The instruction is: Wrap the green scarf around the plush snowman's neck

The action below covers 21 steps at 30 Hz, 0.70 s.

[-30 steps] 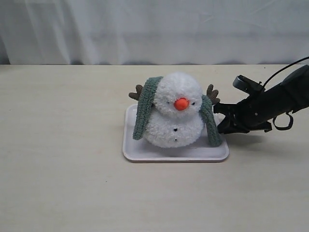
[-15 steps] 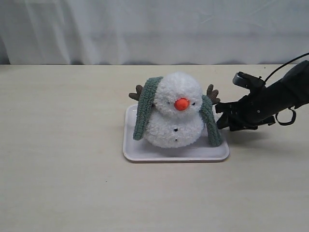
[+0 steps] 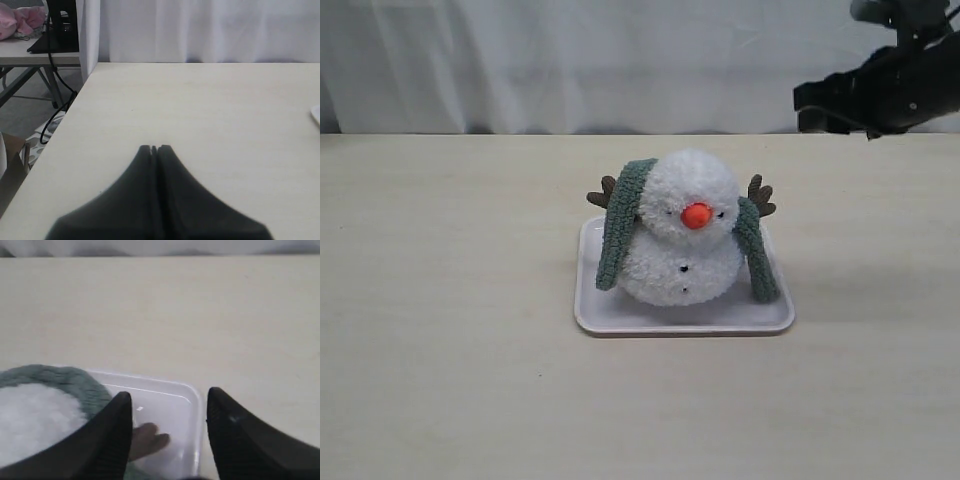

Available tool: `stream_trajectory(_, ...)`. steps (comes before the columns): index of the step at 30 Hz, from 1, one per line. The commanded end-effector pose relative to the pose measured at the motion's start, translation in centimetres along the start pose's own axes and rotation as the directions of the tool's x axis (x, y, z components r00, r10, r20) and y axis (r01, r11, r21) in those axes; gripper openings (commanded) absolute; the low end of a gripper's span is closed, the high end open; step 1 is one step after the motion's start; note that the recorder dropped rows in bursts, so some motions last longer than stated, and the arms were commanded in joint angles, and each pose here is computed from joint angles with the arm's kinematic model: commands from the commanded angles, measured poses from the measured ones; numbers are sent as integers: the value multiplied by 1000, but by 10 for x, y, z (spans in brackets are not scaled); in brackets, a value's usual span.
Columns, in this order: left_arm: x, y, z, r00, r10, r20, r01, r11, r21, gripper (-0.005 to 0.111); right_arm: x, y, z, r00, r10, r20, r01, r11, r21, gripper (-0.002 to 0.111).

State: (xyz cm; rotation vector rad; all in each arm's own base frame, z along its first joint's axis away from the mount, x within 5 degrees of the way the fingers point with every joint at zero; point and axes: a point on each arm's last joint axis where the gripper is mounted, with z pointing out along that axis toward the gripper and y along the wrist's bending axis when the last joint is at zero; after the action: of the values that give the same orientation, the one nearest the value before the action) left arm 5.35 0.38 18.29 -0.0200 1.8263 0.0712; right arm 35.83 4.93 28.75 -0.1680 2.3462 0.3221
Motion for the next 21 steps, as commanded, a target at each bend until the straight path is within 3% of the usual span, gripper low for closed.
stream_trajectory(1, 0, 0, 0, 1000, 2, 12, -2, 1000, 4, 0, 8, 67, -28, 996, -75, -54, 66, 985, -158, 45)
stream_trajectory(4, 0, 0, 0, 1000, 2, 12, -2, 1000, 4, 0, 40, 111, -24, 976, -162, -145, 121, 959, -258, 45)
stream_trajectory(11, 0, 0, 0, 1000, 2, 12, -2, 1000, 4, 0, 109, 174, -1, 980, -200, -8, 188, 932, -311, 45)
stream_trajectory(14, 0, 0, 0, 1000, 2, 12, -2, 1000, 4, 0, 120, 188, 10, 975, -221, -1, 209, 923, -322, 45)
stream_trajectory(21, 0, 0, 0, 1000, 2, 12, -2, 1000, 4, 0, 133, 189, 43, 974, -225, -10, 213, 935, -284, 45)
